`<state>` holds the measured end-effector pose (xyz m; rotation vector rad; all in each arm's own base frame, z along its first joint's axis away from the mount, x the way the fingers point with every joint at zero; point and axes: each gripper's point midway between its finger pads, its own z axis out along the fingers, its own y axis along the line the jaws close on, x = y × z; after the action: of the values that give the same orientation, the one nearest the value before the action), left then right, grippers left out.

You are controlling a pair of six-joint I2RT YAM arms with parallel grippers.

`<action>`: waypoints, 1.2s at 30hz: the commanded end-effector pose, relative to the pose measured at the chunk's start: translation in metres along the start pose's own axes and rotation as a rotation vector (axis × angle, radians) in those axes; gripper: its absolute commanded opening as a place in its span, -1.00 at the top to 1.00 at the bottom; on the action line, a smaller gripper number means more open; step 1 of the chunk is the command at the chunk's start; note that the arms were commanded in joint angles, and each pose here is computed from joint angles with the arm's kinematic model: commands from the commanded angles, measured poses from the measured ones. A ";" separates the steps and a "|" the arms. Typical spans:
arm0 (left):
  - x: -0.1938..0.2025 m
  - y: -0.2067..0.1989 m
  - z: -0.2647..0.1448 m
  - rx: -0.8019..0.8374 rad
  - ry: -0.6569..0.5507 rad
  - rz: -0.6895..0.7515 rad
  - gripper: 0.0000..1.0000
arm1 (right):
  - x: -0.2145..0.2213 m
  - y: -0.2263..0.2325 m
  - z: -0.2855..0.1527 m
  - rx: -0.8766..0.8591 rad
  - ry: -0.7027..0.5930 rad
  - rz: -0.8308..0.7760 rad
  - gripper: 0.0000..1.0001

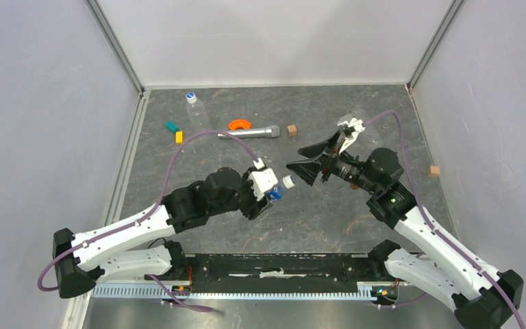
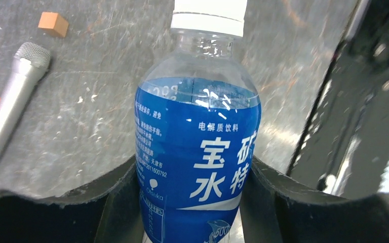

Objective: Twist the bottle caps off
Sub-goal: Unscrew the bottle cap from the plastic bottle.

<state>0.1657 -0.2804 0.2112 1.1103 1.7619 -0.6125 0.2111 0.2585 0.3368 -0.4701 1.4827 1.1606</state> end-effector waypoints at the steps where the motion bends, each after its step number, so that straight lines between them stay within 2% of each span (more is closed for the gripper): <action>1: 0.016 0.016 -0.014 -0.061 0.140 0.336 0.96 | 0.045 -0.001 -0.011 -0.094 0.219 0.052 -0.58; 9: 0.015 0.011 -0.015 -0.019 0.130 0.446 0.96 | 0.088 0.016 -0.025 -0.277 0.351 0.114 -0.57; 12: 0.013 0.010 -0.014 -0.012 0.130 0.463 0.95 | 0.101 0.021 -0.031 -0.332 0.372 0.151 -0.49; 17: 0.016 0.008 -0.011 0.000 0.141 0.475 0.95 | 0.111 0.022 -0.035 -0.367 0.373 0.171 -0.29; 23: 0.016 0.005 -0.010 0.017 0.138 0.476 0.96 | 0.111 0.020 -0.030 -0.368 0.343 0.191 -0.21; 26: 0.015 0.004 -0.011 0.019 0.133 0.475 0.96 | 0.110 0.020 -0.029 -0.371 0.334 0.196 0.02; 27: 0.016 0.004 -0.011 0.019 0.133 0.473 0.96 | 0.111 0.019 -0.028 -0.369 0.337 0.200 0.04; 29: 0.015 0.004 -0.011 0.018 0.131 0.473 0.95 | 0.114 0.018 -0.029 -0.370 0.342 0.204 0.23; 33: 0.015 0.003 -0.011 0.025 0.129 0.477 0.95 | 0.118 0.018 -0.029 -0.376 0.351 0.209 0.26; 36: 0.014 0.001 -0.010 0.033 0.121 0.472 0.96 | 0.117 0.021 -0.029 -0.400 0.344 0.190 0.70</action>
<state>0.1592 -0.2552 0.1804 1.5605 1.5984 -0.2597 0.1518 0.2756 0.2223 -0.7860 1.7124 1.5796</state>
